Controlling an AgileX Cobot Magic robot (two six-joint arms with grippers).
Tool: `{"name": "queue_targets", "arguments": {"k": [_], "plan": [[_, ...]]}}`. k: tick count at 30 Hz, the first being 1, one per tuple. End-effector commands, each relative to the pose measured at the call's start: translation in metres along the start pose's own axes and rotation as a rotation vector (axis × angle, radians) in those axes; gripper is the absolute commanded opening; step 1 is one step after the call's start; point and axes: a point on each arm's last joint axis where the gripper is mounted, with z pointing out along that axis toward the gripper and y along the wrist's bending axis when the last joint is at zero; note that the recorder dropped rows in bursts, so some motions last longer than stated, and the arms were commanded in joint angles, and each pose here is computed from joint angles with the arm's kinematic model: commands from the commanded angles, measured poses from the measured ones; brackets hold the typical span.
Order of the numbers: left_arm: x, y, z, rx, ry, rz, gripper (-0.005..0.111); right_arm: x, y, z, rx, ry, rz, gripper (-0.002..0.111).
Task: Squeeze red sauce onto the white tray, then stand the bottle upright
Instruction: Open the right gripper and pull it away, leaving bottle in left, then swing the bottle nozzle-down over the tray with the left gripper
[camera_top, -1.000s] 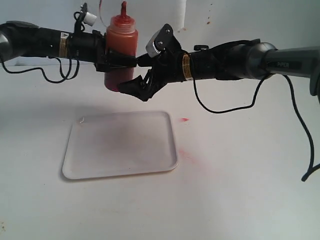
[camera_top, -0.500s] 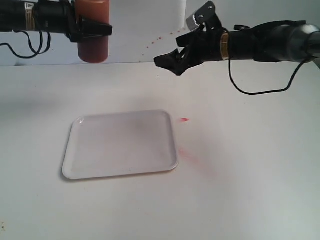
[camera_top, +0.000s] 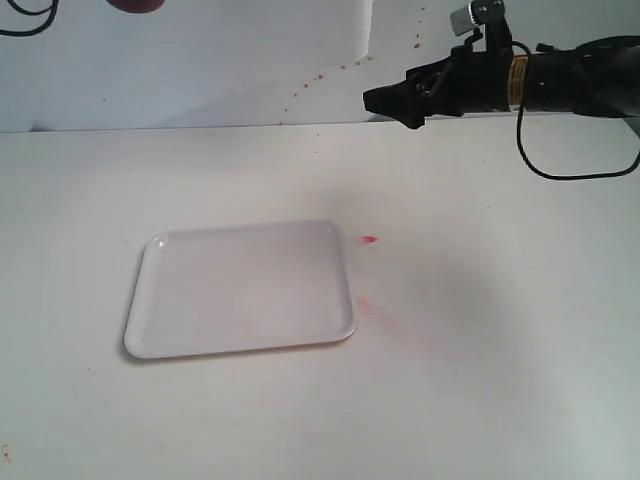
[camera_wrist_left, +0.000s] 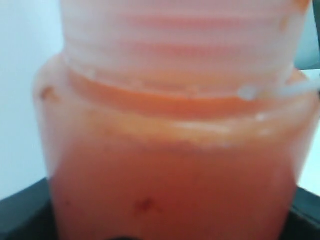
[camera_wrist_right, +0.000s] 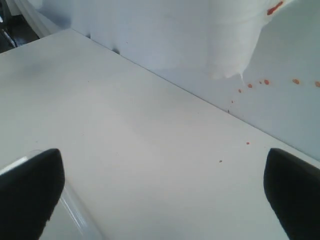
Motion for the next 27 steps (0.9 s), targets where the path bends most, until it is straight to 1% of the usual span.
{"name": "queue_targets", "arguments": {"k": [1, 2, 3, 4, 7, 10, 16, 18, 21, 24, 25, 26, 27], "plan": [[-0.015, 0.004, -0.006, -0.042, -0.039, -0.205, 0.0, -0.008, 0.0, -0.004, -0.003, -0.027, 0.004, 0.103], [-0.015, 0.003, -0.006, -0.026, -0.042, -0.273, 0.0, -0.008, 0.0, -0.004, -0.003, -0.031, 0.007, 0.103], [-0.013, -0.001, -0.005, 0.014, -0.043, -0.331, 0.0, -0.008, 0.0, -0.004, -0.002, -0.035, 0.01, 0.103], [-0.012, -0.006, -0.004, 0.071, -0.045, -0.348, 0.0, -0.008, 0.0, -0.004, -0.002, -0.035, 0.01, 0.103], [-0.011, -0.019, -0.005, 0.24, -0.056, -0.351, 0.0, -0.008, 0.0, -0.004, -0.002, -0.035, 0.01, 0.103], [-0.014, -0.029, -0.008, 0.356, -0.067, -0.35, 0.0, -0.008, 0.0, -0.004, -0.002, -0.035, 0.01, 0.103], [-0.011, -0.031, -0.008, 0.37, -0.062, -0.356, 0.0, -0.005, 0.0, -0.002, -0.006, -0.026, 0.029, 0.103], [-0.007, -0.028, -0.006, 0.318, -0.051, -0.367, 0.0, -0.003, -0.001, -0.001, -0.005, -0.023, 0.033, 0.103], [0.0, -0.024, 0.002, 0.21, -0.027, -0.385, 0.0, -0.003, -0.001, -0.001, -0.002, -0.025, 0.035, 0.103], [0.004, -0.022, 0.014, 0.072, -0.002, -0.395, 0.0, -0.004, -0.001, -0.001, -0.002, -0.027, 0.036, 0.103], [0.006, -0.02, 0.019, 0.003, 0.012, -0.397, 0.0, -0.004, -0.001, -0.001, -0.002, -0.027, 0.036, 0.103], [0.005, -0.022, 0.024, -0.031, 0.016, -0.393, 0.0, -0.004, -0.001, -0.001, -0.002, -0.027, 0.036, 0.103], [0.004, -0.028, 0.035, -0.096, 0.03, -0.379, 0.0, -0.004, -0.001, -0.001, -0.002, -0.027, 0.036, 0.103]]}}
